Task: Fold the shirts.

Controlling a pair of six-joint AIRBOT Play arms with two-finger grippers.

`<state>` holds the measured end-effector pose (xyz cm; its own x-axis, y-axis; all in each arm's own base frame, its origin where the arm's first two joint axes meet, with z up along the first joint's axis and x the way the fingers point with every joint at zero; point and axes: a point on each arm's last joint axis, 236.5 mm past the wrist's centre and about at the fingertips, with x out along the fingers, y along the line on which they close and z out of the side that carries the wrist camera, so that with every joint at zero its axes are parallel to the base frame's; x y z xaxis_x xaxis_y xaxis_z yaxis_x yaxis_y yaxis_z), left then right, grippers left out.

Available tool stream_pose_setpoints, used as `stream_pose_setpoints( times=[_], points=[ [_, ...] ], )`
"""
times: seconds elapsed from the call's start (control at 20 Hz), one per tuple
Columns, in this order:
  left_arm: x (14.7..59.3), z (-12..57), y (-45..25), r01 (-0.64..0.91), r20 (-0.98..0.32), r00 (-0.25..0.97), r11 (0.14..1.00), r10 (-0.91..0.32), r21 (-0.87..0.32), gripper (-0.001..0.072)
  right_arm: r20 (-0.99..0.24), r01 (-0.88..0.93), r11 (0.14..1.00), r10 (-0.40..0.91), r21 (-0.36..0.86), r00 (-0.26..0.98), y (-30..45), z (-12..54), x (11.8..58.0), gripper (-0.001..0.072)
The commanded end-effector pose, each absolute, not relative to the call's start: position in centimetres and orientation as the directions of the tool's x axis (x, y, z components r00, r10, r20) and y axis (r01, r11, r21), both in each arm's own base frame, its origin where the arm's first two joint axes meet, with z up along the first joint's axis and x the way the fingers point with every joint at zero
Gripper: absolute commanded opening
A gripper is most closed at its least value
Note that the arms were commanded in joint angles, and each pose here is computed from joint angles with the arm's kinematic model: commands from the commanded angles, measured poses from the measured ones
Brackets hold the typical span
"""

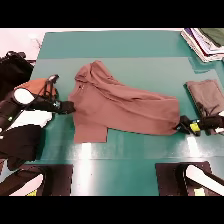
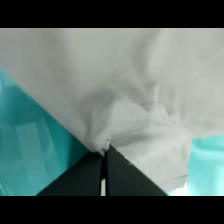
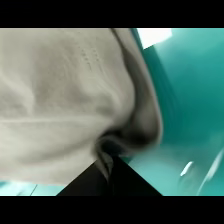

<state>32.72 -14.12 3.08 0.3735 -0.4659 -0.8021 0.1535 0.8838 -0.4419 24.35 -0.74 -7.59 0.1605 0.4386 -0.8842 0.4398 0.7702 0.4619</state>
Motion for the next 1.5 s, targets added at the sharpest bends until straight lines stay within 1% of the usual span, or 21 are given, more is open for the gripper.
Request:
stream_pose_setpoints(
  times=[0.0,0.1,0.2,0.3,0.35,0.4,0.5,0.6,0.65,0.7,0.75,0.8,0.9,1.0,1.1,1.2,1.25,1.35,1.45],
  points=[
    [34.0,11.7,-13.9,0.251,-0.711,0.525,0.883,-0.468,-0.396,0.0022,-0.856,0.229,0.844,0.404,0.485,0.323,0.9,0.1,29.3,0.0018],
    [33.7,21.1,-13.3,0.329,-0.595,0.656,0.886,-0.464,-0.328,0.0022,-0.787,0.088,0.889,0.348,0.45,0.51,1.0,8.9,32.3,0.0017],
    [31.8,31.9,-12.9,0.404,-0.414,0.778,0.88,-0.474,-0.248,0.0021,-0.65,-0.026,0.921,0.293,0.388,0.701,1.2,19.7,33.5,0.0018],
    [27.9,42.7,-12.3,0.454,-0.186,0.858,0.876,-0.479,-0.161,0.0021,-0.476,-0.094,0.948,0.236,0.303,0.847,1.5,30.4,32.0,0.0017],
    [25.5,47.5,-11.9,0.467,-0.068,0.877,0.877,-0.475,-0.114,0.002,-0.39,-0.124,0.959,0.219,0.255,0.895,2.0,35.0,30.6,0.0017],
    [23.0,51.3,-11.4,0.471,0.031,0.882,0.879,-0.47,-0.075,0.0021,-0.305,-0.145,0.969,0.202,0.2,0.931,2.5,39.3,28.8,0.0017],
    [18.1,57.2,-10.7,0.477,0.203,0.862,0.879,-0.464,-0.016,0.002,-0.211,-0.109,0.986,0.133,0.123,0.968,2.3,44.7,25.3,0.0017],
    [14.6,61.2,-9.8,0.464,0.34,0.83,0.886,-0.442,0.021,0.0019,-0.186,-0.065,0.995,0.078,0.074,0.98,2.0,47.4,22.8,0.0017],
    [13.5,62.6,-9.3,0.451,0.396,0.814,0.892,-0.425,0.03,0.0019,-0.184,-0.053,0.997,0.063,0.058,0.981,1.9,48.2,21.9,0.0017],
    [13.2,63.4,-8.8,0.432,0.427,0.809,0.901,-0.404,0.034,0.0018,-0.187,-0.051,0.998,0.059,0.047,0.981,2.0,48.8,21.4,0.0017],
    [13.5,63.4,-8.4,0.412,0.429,0.816,0.91,-0.387,0.036,0.0018,-0.196,-0.051,0.998,0.06,0.049,0.979,2.1,49.0,21.3,0.0017],
    [14.6,62.7,-8.2,0.397,0.405,0.834,0.917,-0.374,0.029,0.0018,-0.221,-0.044,0.998,0.055,0.052,0.974,1.8,48.7,21.5,0.0017],
    [18.9,59.3,-8.1,0.375,0.285,0.891,0.926,-0.353,-0.027,0.0018,-0.296,-0.033,0.997,0.054,0.074,0.954,1.2,46.8,22.9,0.0017],
    [24.9,53.4,-8.6,0.357,0.09,0.933,0.93,-0.35,-0.09,0.0019,-0.404,-0.02,0.993,0.068,0.12,0.912,0.2,43.1,25.7,0.0016],
    [30.7,45.5,-9.9,0.344,-0.161,0.916,0.925,-0.368,-0.158,0.0021,-0.547,0.003,0.984,0.095,0.176,0.831,-0.9,37.5,28.9,0.0017],
    [35.7,36.2,-11.2,0.32,-0.417,0.824,0.922,-0.384,-0.218,0.0021,-0.686,0.022,0.973,0.146,0.23,0.713,-1.5,31.2,32.3,0.0016],
    [37.7,31.9,-11.5,0.298,-0.517,0.767,0.925,-0.38,-0.237,0.0021,-0.749,0.032,0.967,0.176,0.255,0.638,-1.5,27.7,34.0,0.0017],
    [40.7,23.1,-12.0,0.247,-0.678,0.638,0.931,-0.366,-0.27,0.0022,-0.849,0.069,0.957,0.215,0.282,0.482,-1.8,20.8,36.3,0.0016],
    [42.9,15.3,-12.3,0.194,-0.783,0.514,0.937,-0.35,-0.291,0.0022,-0.917,0.105,0.949,0.253,0.298,0.309,-1.5,13.7,37.8,0.0017]
  ],
)
